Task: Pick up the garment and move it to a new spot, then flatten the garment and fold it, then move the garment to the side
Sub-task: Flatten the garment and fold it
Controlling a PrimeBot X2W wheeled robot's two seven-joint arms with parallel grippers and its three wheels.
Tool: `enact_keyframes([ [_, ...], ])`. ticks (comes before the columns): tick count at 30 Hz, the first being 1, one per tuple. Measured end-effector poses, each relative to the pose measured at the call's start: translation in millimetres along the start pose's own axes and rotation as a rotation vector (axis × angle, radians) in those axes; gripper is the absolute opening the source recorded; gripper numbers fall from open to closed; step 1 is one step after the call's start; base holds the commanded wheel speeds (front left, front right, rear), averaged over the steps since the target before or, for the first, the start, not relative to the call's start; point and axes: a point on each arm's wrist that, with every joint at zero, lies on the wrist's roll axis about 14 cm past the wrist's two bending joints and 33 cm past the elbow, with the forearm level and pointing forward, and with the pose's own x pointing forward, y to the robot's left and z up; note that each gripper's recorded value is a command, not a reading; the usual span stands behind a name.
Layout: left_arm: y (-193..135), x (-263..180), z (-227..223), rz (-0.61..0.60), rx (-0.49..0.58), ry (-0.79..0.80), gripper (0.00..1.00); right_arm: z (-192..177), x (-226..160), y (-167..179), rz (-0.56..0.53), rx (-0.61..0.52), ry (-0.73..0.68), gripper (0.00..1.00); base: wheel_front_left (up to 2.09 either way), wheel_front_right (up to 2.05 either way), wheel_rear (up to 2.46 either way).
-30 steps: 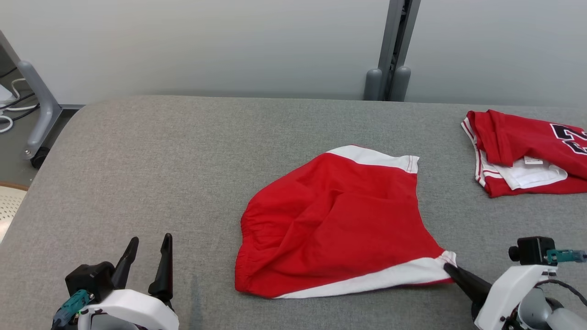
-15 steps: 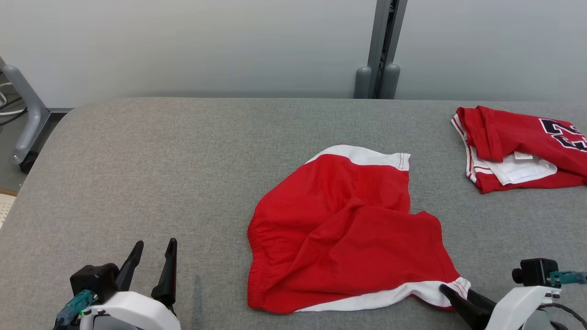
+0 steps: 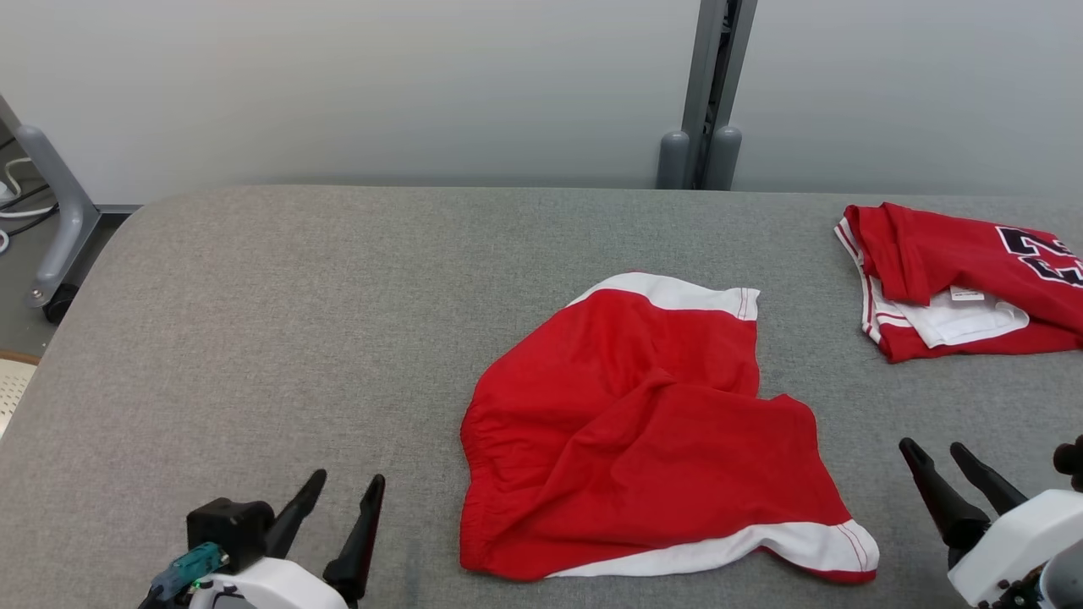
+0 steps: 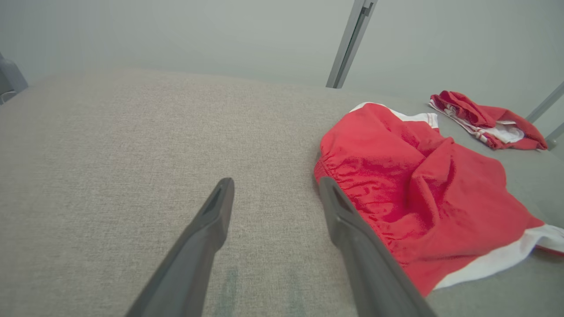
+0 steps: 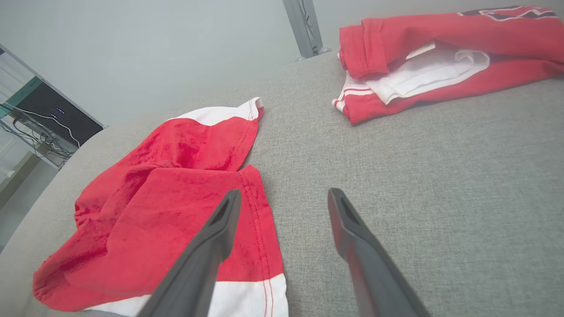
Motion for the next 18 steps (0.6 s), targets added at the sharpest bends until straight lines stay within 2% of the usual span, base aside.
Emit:
enact_keyframes([
  [10, -44.3, -12.4, -44.9, -0.201, -0.02, 0.256, 1.0, 11.4, 0.8, 26.7, 0.021, 0.001, -0.076, 1.0, 0.0, 0.0, 0.0],
  [18, -62.4, -10.7, -65.8, -0.292, -0.007, 0.379, 1.0, 19.5, -4.8, 19.2, -0.018, 0.0, -0.118, 1.0, 0.0, 0.0, 0.0],
])
